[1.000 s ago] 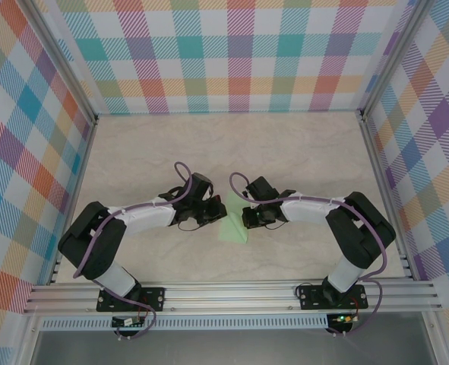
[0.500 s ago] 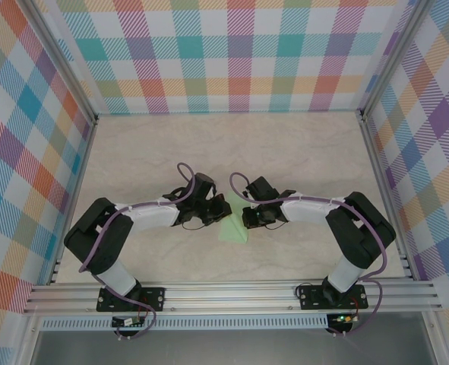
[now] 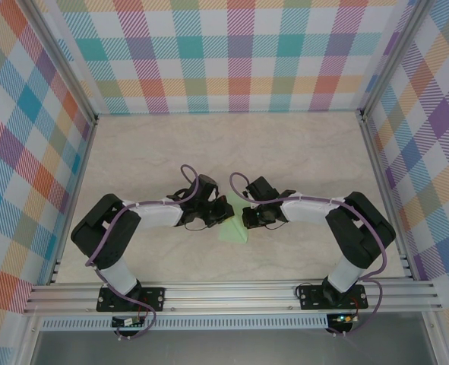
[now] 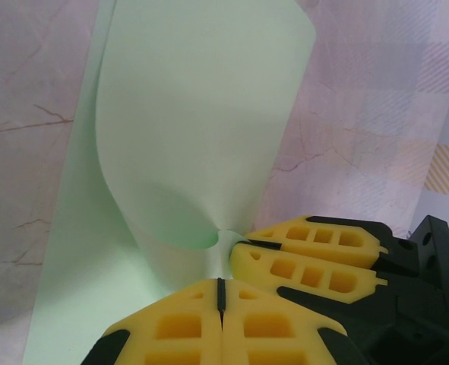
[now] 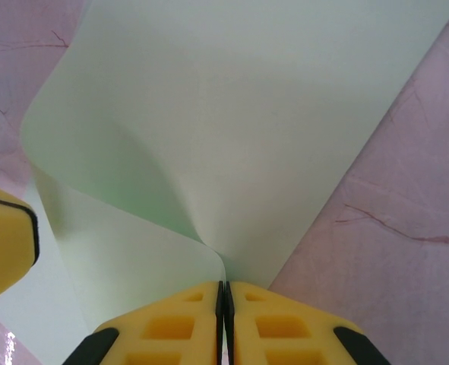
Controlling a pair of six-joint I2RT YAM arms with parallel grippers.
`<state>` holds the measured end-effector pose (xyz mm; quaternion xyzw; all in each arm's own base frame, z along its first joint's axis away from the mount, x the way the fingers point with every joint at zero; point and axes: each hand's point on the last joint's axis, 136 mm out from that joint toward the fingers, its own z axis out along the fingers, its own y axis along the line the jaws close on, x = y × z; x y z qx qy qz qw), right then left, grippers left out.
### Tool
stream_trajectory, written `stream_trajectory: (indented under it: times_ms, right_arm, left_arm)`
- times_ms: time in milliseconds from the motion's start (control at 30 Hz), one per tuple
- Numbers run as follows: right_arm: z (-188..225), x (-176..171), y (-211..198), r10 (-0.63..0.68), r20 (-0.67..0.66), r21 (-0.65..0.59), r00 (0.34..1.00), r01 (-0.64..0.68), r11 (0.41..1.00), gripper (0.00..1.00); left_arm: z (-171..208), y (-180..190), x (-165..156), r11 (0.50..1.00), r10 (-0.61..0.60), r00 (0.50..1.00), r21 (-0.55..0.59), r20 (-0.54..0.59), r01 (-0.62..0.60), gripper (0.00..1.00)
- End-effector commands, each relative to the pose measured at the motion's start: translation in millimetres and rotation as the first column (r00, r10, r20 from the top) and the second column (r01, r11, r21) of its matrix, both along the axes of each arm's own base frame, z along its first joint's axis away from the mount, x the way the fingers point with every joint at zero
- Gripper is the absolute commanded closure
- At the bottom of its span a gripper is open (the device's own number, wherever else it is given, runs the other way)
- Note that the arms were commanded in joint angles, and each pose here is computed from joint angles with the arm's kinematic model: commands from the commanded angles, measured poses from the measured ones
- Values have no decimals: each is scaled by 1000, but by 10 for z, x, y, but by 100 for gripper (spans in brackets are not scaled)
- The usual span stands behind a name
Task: Fold a paper plane with a square sheet of paper (pick it up from the middle)
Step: Fold the triangle a second time at the center of the table.
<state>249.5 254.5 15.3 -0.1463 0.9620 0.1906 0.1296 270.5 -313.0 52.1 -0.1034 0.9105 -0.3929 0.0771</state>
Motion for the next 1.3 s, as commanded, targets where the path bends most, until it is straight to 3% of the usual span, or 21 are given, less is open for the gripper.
stream_trajectory:
  times_ms: [0,833,1267]
  right_arm:
    - [-157,-41,-95,-26,-39,-47,999,24,999,88]
    - [-117,-26,-56,-24,-40,-31,999,23,999,87]
    - [476,-125,-106,-83,-1,78,997,83,993,63]
  left_arm:
    - [-36,-80,-46,1000,-21,1000,-22,-7,21,100]
    - [-571,133,-158,994,10,997,112,-75,-2,100]
    - [-619,163,-211,990,-5,997,138,-73,15,100]
